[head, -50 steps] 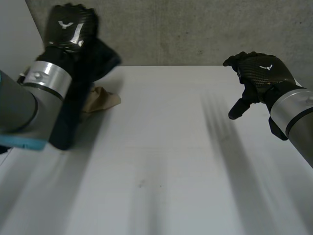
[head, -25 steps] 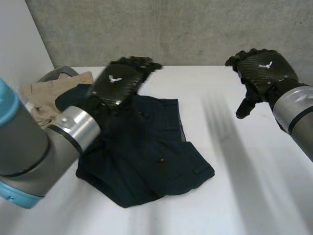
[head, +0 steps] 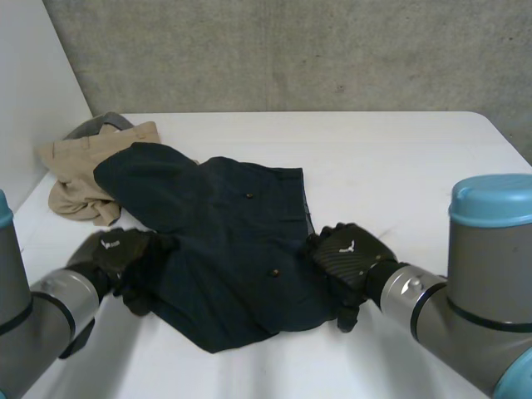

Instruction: Fold the laundry.

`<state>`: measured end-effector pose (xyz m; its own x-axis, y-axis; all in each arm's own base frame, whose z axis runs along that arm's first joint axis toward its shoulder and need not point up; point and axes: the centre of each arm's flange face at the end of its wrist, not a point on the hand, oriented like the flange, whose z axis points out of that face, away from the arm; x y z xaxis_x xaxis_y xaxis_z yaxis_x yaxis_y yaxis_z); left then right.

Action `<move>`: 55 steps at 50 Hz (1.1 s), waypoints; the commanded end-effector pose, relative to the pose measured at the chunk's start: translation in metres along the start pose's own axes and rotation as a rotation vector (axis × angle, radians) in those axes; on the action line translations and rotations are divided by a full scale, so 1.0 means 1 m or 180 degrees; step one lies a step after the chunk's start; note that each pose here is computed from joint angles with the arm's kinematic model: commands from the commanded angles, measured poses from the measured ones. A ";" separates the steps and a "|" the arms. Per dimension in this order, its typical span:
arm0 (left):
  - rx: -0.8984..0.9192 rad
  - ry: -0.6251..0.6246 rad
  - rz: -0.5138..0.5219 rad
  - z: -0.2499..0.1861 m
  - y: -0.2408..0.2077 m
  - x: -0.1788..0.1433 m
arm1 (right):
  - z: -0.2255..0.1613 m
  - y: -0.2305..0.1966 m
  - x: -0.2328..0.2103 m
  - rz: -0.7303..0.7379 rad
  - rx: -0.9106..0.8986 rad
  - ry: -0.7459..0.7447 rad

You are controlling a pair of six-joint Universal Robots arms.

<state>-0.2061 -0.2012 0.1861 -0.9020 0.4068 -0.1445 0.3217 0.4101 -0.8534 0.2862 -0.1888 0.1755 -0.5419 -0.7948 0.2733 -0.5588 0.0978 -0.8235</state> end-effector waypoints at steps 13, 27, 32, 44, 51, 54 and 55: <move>-0.0126 0.0318 0.0199 0.043 0.028 0.019 | 0.038 0.037 -0.010 -0.0048 -0.0116 0.0073; 0.0206 0.0350 0.0382 0.054 0.013 0.031 | 0.041 0.014 0.015 -0.0103 0.0137 0.0595; 0.0719 0.0251 0.0477 0.031 -0.029 0.032 | 0.018 -0.034 0.033 -0.0147 0.0585 0.0827; 0.2560 -0.0088 0.0410 -0.095 -0.165 0.009 | -0.061 -0.136 0.063 -0.0291 0.1251 0.1132; 0.3141 -0.0221 0.0371 -0.157 -0.205 -0.002 | -0.121 -0.201 0.079 -0.0385 0.1797 0.1398; 0.3214 -0.0253 0.0357 -0.161 -0.211 -0.004 | -0.137 -0.215 0.081 -0.0407 0.1915 0.1431; 0.3209 -0.0251 0.0357 -0.159 -0.211 -0.004 | -0.138 -0.215 0.081 -0.0403 0.1898 0.1423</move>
<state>-0.2288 -0.1648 0.4250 -0.9002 0.3496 -0.2595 0.0687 -0.4745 -0.8776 0.2823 -0.2034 0.4037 -0.7533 -0.4749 0.4550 -0.3068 -0.3582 -0.8818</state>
